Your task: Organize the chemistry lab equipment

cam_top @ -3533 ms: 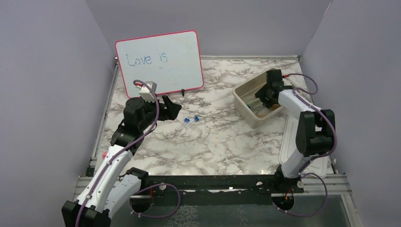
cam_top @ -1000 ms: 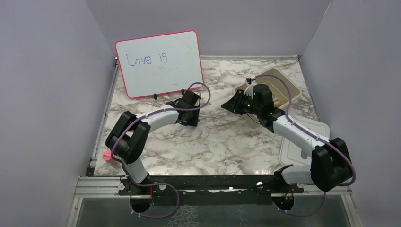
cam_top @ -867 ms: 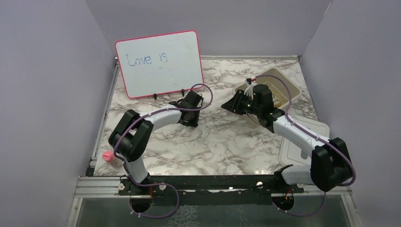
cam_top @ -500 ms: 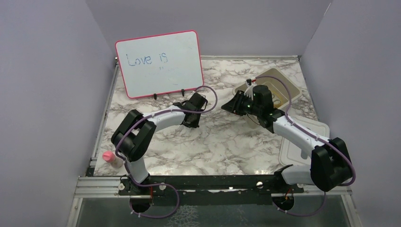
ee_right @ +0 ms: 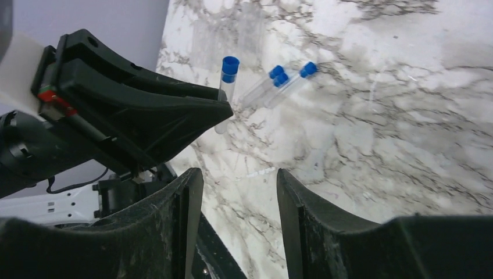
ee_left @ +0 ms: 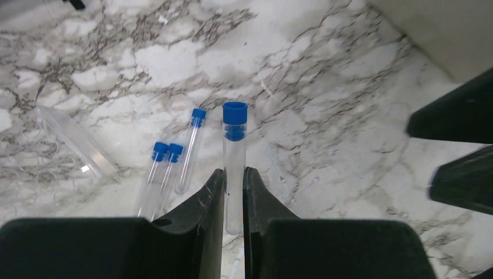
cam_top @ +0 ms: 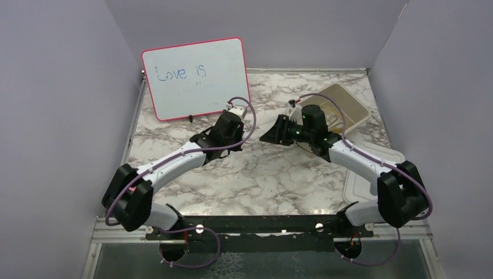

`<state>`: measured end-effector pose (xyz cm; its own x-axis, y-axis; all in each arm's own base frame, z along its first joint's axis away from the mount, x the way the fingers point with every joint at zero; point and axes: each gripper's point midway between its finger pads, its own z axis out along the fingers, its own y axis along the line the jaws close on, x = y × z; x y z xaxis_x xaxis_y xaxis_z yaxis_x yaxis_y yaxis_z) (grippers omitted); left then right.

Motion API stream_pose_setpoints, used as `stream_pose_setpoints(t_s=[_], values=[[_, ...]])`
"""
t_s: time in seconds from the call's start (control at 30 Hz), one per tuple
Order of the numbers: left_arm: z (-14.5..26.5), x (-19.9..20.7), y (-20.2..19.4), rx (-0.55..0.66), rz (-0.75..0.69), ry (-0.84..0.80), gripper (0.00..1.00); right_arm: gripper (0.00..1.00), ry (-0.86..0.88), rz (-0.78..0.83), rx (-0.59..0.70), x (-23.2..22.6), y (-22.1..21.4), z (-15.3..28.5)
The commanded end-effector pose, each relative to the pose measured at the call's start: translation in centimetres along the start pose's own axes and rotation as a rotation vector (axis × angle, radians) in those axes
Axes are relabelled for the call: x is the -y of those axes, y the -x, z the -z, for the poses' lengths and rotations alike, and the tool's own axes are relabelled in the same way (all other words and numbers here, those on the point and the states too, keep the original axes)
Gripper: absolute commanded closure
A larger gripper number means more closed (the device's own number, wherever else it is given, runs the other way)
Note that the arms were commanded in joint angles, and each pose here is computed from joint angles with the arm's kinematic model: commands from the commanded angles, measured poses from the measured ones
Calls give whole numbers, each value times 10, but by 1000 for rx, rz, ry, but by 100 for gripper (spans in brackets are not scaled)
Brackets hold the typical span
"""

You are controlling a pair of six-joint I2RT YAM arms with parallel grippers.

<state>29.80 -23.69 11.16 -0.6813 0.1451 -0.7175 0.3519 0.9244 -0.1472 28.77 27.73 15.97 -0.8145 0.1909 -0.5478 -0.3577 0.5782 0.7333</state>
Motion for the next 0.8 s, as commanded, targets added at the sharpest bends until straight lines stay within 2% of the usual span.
stream_pose_setpoints(t_s=[0.0,0.23,0.53,0.63,0.77], values=[[26,28,36,181,-1,-167,89,44,155,48,31,-53,22,-6],[61,41,58,316,-12,-274,89,43,143,-43,72,-72,47,-16],[74,48,58,339,-29,-331,89,45,126,33,5,-76,42,-36],[73,48,57,337,-29,-330,89,49,132,54,6,-78,41,-39],[71,44,55,332,-24,-310,89,61,134,73,7,-79,41,-41]])
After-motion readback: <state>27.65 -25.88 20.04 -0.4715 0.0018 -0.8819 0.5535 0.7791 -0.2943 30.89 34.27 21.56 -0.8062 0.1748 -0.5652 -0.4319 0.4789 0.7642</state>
